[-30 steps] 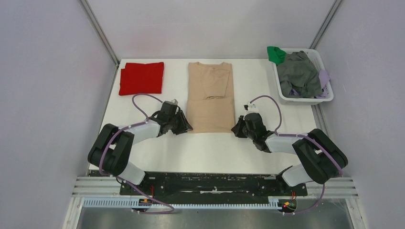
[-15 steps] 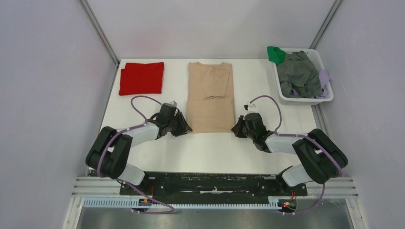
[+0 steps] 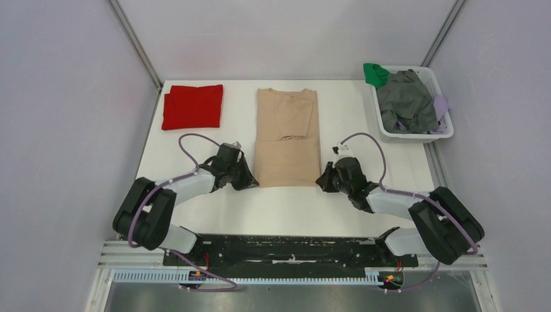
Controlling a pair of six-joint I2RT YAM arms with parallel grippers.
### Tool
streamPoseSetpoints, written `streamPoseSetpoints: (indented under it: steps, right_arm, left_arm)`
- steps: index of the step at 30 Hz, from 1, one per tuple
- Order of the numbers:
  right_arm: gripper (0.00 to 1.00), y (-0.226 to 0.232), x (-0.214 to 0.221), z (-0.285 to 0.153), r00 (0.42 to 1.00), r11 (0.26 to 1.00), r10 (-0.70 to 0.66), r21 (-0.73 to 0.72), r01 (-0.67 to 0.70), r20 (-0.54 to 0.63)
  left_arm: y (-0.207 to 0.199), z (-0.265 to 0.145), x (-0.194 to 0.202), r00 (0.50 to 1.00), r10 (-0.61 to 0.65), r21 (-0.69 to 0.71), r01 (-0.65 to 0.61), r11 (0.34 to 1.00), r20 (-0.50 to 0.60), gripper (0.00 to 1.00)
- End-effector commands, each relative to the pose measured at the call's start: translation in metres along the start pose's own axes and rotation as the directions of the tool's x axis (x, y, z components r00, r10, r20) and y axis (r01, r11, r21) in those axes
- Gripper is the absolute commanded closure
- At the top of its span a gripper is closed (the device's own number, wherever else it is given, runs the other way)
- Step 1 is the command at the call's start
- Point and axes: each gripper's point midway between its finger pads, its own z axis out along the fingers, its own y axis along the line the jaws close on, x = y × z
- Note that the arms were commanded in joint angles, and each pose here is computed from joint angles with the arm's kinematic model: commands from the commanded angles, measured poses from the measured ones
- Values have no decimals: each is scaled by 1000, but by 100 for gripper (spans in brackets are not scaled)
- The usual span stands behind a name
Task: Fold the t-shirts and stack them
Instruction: Grab one side of the 2/3 rectangular tshirt with both arms, then fold the long partially folded tshirt into a neat square
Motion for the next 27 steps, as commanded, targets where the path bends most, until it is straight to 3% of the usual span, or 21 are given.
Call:
streamPoseSetpoints:
  steps: [1,6,10,17,27]
  right_arm:
    - [100,19,14,-26,994,987,-101,-130,95,-44]
    - [100,51,48,-69,959,913,-241,-370,172,-147]
    - [100,84,58,-108,945,809,-296,-562,173,-136]
    - [100,118,34,-154,951,730,-298,-661,175,-77]
    - [100,113,-23,-133,966,829,-259,-518,210,-22]
  left_arm:
    - [3,-31,19,998,51,8,-50,999,-22,98]
    - [-3,-72,44,994,76,69,-71,995,-76,98]
    - [-13,-115,54,995,93,139,-87,986,-39,98]
    - [-50,-186,53,994,106,279,-112,954,38,98]
    - [-82,-202,-20,949,54,254,-138,957,309,98]
